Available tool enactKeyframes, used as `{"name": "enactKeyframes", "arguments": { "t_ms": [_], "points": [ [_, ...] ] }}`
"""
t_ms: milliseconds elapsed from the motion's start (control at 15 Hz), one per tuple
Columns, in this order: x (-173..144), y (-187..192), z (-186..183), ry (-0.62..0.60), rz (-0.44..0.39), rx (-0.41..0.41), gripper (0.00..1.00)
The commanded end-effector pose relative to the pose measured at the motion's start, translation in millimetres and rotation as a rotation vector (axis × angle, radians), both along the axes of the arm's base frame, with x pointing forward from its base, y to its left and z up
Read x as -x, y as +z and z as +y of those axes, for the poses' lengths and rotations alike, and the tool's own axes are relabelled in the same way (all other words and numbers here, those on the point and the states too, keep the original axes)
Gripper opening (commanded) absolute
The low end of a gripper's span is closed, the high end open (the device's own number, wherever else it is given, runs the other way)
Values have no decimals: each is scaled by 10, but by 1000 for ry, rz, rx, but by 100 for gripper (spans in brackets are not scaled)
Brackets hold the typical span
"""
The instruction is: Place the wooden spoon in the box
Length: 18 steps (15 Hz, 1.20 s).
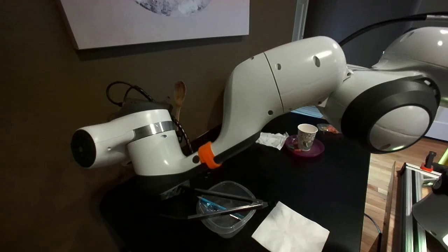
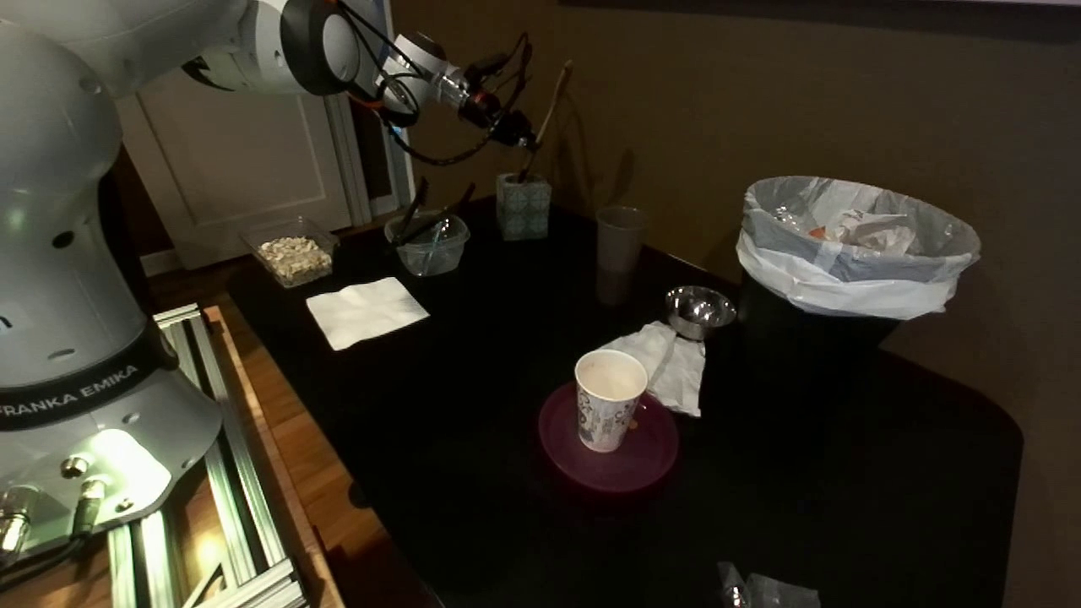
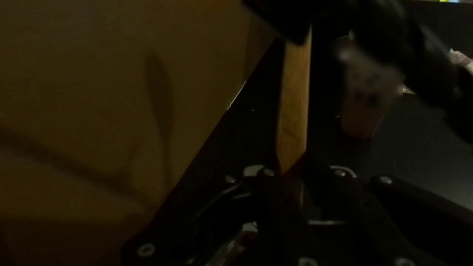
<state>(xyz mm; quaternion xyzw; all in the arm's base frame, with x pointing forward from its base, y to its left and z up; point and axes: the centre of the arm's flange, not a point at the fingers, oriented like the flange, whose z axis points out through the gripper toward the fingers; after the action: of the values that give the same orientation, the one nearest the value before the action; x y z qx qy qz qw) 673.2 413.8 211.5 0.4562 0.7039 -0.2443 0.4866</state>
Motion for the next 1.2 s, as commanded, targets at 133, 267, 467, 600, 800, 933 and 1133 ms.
{"name": "enactKeyframes", "arguments": {
  "t_ms": [133, 267, 467, 600, 800, 933, 1133],
  "points": [
    [-105, -386, 457, -2, 105, 18, 6],
    [-32, -498, 492, -25, 143, 4, 6],
    [41, -543, 490, -72, 174, -23, 48],
    [29, -449, 423, -112, 172, -60, 62],
    [-23, -129, 304, -171, 123, -137, 84],
    [-60, 207, 229, -203, 73, -202, 99],
    [-31, 771, 65, -219, 70, -317, 100]
  ]
}}
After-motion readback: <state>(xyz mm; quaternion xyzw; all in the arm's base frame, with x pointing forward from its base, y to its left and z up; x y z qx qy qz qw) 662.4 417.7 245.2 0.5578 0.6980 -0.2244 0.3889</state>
